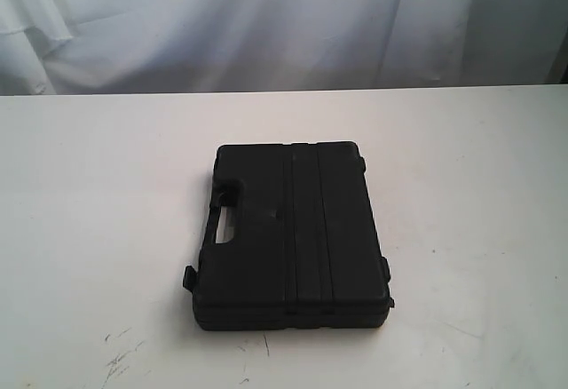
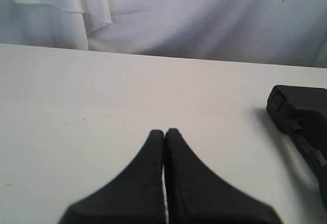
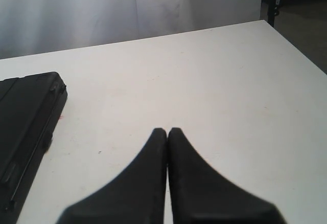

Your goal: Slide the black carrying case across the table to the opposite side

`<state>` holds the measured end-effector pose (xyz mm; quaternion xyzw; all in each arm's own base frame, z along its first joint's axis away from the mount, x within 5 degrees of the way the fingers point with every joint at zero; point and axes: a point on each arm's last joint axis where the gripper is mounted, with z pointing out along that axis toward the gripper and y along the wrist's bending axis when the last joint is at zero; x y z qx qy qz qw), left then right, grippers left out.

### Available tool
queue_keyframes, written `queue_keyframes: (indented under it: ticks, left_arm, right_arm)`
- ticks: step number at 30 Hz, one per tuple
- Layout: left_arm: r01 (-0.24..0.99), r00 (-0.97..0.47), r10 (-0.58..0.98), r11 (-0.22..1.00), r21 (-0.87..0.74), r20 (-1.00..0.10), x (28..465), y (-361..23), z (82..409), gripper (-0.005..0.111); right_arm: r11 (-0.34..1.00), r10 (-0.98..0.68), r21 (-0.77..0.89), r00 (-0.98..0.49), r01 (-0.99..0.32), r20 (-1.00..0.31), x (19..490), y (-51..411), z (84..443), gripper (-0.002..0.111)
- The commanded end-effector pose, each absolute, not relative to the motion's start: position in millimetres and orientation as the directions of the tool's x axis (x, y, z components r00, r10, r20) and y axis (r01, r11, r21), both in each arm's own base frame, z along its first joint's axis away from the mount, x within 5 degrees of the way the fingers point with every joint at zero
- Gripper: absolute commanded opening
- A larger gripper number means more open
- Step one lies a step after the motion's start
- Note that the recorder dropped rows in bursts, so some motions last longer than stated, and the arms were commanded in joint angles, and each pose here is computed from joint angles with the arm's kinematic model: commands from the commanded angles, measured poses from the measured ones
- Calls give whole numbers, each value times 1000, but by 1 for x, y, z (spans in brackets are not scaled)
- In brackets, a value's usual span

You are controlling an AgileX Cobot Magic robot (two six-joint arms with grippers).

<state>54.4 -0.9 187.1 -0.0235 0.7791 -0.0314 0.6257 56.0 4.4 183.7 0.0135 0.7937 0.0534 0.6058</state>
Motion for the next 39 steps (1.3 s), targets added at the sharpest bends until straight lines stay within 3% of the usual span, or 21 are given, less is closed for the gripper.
queue_keyframes:
  ticks: [1, 12, 20, 25, 31, 34, 39]
  left_arm:
    - [1, -205, -81, 997, -83, -975, 55, -1, 187, 0]
    - [3, -181, -77, 997, -79, -980, 55, -1, 189, 0]
    - [33, 103, -119, 993, -116, -988, 56, -1, 215, 0]
    - [43, 194, -123, 992, -117, -973, 55, -1, 223, 0]
    - [62, 250, -186, 982, -176, -950, 53, -1, 229, 0]
    - [65, 213, -230, 973, -221, -950, 54, -1, 227, 0]
    - [58, 153, -234, 972, -228, -960, 57, -1, 258, 0]
  right_arm:
    - [996, 72, 84, -262, -37, -962, 56, 4, 183, 0]
    - [996, 72, 84, -262, -37, -962, 56, 4, 183, 0]
    - [996, 72, 84, -262, -37, -962, 56, 4, 183, 0]
    - [996, 72, 84, -262, -37, -962, 56, 4, 183, 0]
    - [995, 79, 91, -263, -35, -962, 56, 4, 183, 0]
    - [995, 79, 91, -263, -35, -962, 56, 4, 183, 0]
    - [995, 79, 91, -263, -35, -962, 56, 4, 183, 0]
